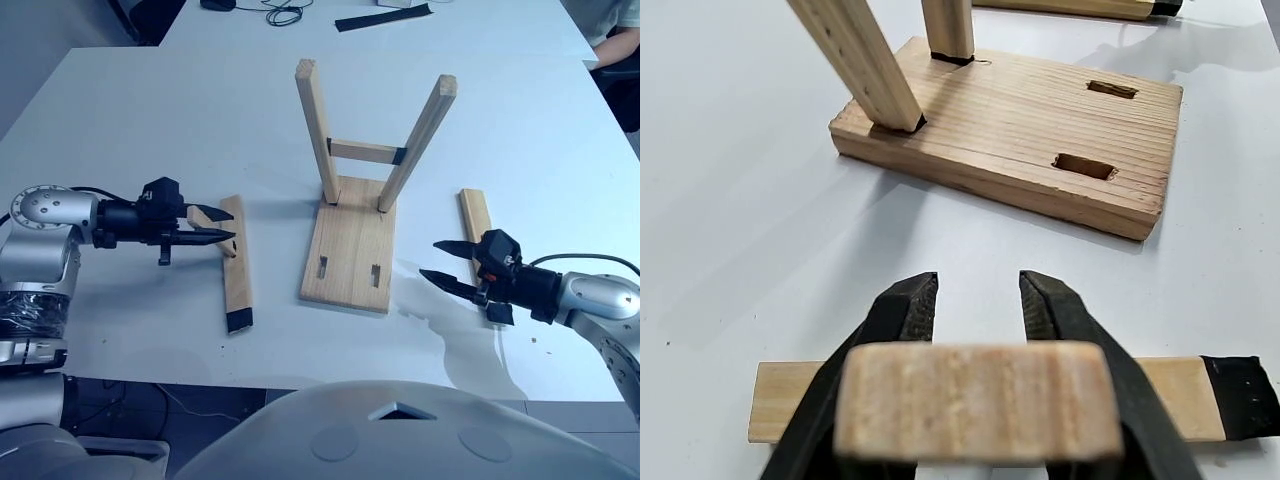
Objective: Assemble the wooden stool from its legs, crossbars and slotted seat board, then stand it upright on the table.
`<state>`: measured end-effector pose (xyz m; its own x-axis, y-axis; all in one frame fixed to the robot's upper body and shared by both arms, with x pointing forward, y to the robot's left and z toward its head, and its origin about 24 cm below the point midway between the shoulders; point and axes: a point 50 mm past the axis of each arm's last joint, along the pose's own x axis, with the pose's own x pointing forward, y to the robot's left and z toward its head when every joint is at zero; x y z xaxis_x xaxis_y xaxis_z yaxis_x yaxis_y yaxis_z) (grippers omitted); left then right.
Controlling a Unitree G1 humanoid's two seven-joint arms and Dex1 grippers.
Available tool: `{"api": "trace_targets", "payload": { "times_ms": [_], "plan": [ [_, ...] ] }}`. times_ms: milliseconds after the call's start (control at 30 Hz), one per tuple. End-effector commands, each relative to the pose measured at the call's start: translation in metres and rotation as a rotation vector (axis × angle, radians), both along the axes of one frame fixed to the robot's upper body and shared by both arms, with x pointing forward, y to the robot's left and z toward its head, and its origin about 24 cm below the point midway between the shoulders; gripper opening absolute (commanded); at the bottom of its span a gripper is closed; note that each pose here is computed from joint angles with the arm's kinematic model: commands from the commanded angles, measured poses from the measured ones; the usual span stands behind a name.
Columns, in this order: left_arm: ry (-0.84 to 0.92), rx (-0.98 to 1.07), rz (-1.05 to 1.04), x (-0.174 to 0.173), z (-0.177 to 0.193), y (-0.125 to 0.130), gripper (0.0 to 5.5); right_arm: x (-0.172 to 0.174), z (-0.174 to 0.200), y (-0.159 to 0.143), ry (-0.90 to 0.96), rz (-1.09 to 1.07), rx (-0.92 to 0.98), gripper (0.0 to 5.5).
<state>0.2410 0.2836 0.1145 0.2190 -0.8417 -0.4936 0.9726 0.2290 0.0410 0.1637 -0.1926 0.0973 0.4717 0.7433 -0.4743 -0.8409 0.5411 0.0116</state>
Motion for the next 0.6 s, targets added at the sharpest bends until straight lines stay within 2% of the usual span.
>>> {"api": "trace_targets", "payload": {
  "times_ms": [33, 333, 533, 600],
  "plan": [
    [0.07, 0.002, 0.043, -0.005, -0.029, -0.005, 1.9, 0.003, 0.001, -0.001, -0.021, 0.004, -0.018, 2.73],
    [0.076, -0.048, 0.13, -0.018, -0.058, -0.008, 3.33, 0.008, -0.001, -0.002, -0.023, 0.029, -0.039, 2.73],
    [0.075, -0.084, 0.13, -0.017, -0.051, -0.009, 4.24, 0.009, -0.001, -0.004, -0.03, 0.033, -0.05, 2.73],
    [0.102, -0.147, 0.125, -0.016, -0.041, -0.012, 4.27, 0.009, -0.001, -0.004, -0.032, 0.032, -0.051, 2.73]
  ]
}}
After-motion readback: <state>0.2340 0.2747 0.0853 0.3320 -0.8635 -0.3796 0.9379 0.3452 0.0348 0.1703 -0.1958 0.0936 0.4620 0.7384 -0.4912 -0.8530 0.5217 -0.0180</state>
